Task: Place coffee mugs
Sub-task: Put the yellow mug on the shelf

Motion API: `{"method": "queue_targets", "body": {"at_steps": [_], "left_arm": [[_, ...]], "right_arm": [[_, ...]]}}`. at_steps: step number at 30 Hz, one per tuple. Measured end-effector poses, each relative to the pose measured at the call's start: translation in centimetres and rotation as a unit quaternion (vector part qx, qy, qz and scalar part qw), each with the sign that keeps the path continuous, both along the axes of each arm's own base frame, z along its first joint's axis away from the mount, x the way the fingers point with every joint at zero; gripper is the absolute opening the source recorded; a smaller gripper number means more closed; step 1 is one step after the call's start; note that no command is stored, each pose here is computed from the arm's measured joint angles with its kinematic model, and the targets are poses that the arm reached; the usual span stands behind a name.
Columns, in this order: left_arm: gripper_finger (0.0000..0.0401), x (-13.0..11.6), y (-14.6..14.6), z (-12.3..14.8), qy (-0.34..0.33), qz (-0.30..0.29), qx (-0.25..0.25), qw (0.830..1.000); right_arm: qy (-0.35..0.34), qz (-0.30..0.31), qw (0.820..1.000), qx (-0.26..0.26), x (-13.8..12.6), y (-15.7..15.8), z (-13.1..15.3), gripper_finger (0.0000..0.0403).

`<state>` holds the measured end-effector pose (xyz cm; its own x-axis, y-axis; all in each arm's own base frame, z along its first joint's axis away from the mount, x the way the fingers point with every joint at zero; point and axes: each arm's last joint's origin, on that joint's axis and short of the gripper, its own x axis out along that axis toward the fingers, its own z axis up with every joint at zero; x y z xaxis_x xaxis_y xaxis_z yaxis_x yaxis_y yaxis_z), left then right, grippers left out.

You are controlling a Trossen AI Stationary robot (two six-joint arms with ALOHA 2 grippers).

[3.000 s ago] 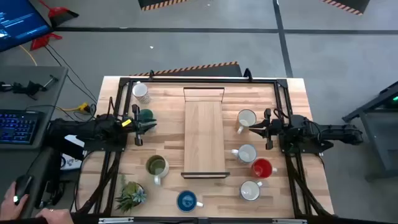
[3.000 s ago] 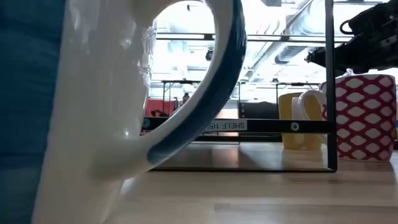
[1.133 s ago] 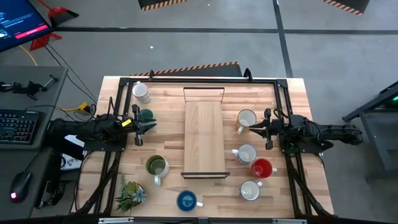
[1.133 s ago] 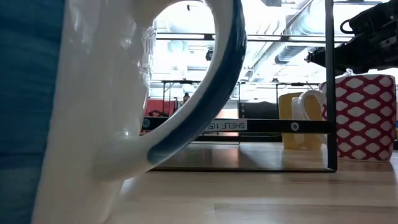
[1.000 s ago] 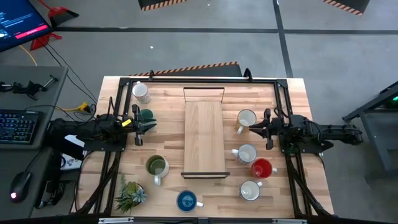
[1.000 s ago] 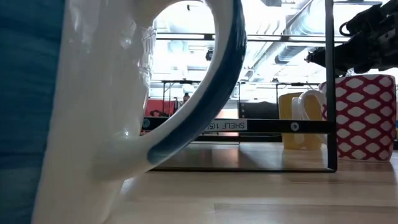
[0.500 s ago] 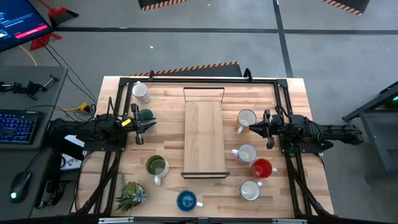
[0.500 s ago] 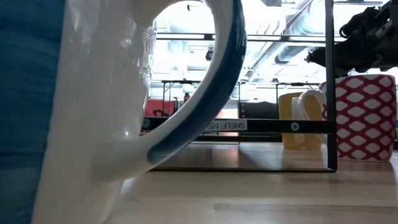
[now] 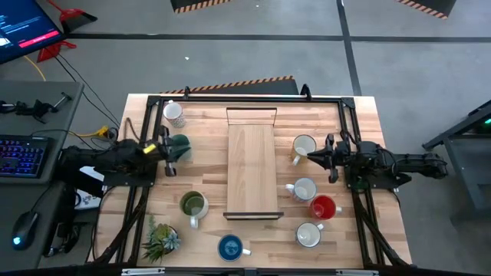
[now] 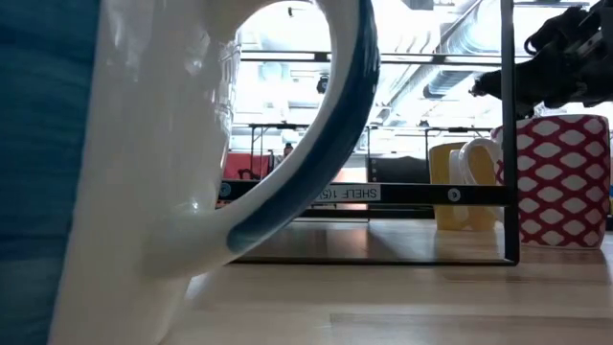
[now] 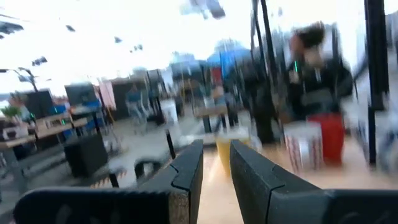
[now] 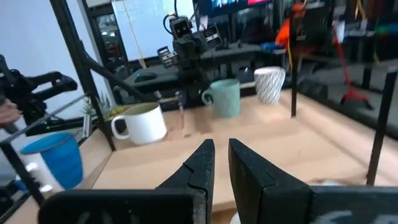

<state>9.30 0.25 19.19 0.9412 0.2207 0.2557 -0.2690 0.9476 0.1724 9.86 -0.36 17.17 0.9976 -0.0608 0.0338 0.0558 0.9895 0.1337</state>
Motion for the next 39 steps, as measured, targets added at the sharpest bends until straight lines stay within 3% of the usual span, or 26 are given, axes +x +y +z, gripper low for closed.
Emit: {"method": "queue_targets", "body": {"at_steps": [3, 5, 9, 19, 23, 28, 33, 39], "left_arm": [[0.007, -0.4, 0.0, 1.3, -0.076, -0.01, -0.034, 0.996], [0.007, -0.5, 0.0, 1.5, -0.091, -0.022, -0.054, 0.994], [0.007, -0.2, -0.1, 0.9, -0.06, -0.047, -0.068, 0.995], [0.007, 0.4, -0.2, 0.3, -0.021, -0.042, -0.052, 0.998], [0.007, 0.6, -0.2, 0.1, -0.01, -0.042, -0.054, 0.998], [0.007, 0.6, -0.2, 0.0, -0.004, -0.044, -0.062, 0.997], [0.007, 0.6, -0.2, 0.0, -0.004, -0.044, -0.062, 0.997], [0.007, 0.6, -0.2, -0.1, -0.002, -0.044, -0.062, 0.997]], "right_arm": [[-0.01, -0.014, 1.0, -0.021, 0.0, -0.1, 0.2, 0.0035], [-0.018, -0.023, 0.999, -0.033, 0.0, -0.1, 0.4, 0.0035], [-0.045, -0.035, 0.997, -0.043, -0.3, -0.2, 1.7, 0.0035], [-0.03, -0.098, 0.991, -0.081, -3.2, -0.4, 10.6, 0.0035], [0.043, -0.115, 0.989, -0.079, -2.9, -0.6, 13.3, 0.0035], [0.172, -0.115, 0.975, -0.08, -0.2, -0.7, 15.7, 0.0035], [0.304, -0.104, 0.943, -0.087, 2.9, -0.8, 16.7, 0.0035], [0.407, -0.09, 0.904, -0.095, 6.5, -0.9, 16.1, 0.0064]]}}
